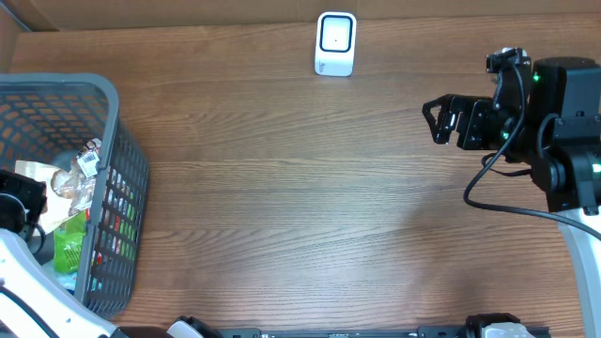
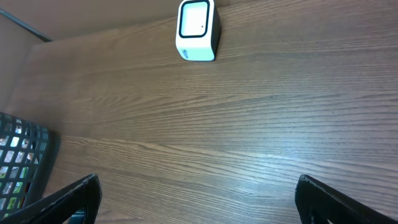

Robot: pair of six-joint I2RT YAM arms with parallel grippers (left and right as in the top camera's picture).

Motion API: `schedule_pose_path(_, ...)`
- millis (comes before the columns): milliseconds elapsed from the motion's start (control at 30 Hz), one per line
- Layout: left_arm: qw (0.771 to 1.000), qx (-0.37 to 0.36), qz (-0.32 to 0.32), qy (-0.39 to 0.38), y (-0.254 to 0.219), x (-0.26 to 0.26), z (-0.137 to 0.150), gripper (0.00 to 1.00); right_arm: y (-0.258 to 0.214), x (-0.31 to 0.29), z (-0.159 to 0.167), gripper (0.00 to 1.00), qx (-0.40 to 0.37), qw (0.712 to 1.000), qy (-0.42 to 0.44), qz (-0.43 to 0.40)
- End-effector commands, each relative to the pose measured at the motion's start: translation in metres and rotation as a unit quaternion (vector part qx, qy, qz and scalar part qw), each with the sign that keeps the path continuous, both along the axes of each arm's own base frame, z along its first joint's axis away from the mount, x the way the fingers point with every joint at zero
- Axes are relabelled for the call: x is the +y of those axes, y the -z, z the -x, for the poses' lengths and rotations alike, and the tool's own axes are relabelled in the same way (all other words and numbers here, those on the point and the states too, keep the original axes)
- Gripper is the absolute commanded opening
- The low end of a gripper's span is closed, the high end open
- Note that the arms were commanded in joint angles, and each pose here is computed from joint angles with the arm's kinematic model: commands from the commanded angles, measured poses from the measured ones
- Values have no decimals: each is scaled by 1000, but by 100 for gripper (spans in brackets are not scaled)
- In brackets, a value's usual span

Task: Scan the item barcode
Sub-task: 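Grasp the green snack packet in the basket with the left gripper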

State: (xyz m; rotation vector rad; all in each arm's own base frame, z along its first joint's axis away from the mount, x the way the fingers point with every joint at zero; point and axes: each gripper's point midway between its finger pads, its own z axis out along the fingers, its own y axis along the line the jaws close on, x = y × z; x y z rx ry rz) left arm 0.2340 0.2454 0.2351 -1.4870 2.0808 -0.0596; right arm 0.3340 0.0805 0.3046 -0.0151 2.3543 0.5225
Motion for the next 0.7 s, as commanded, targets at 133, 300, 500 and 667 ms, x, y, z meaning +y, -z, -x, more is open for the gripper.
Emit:
schedule_pose_path(133, 982, 86, 139, -95, 110, -25, 26, 100, -12, 2, -1, 100, -15, 1000, -3, -4)
schedule_pose_path(300, 968, 96, 179, -147, 169, -32, 32, 100, -12, 2, -1, 100, -15, 1000, -3, -4)
schedule_pose_path(500, 968, 55, 166, -179, 206, -26, 22, 100, -12, 2, -1, 100, -15, 1000, -3, -4)
schedule_pose_path(667, 979, 38, 131, -151, 224, -34, 9, 97, -12, 2, -1, 100, -14, 1000, -3, -4)
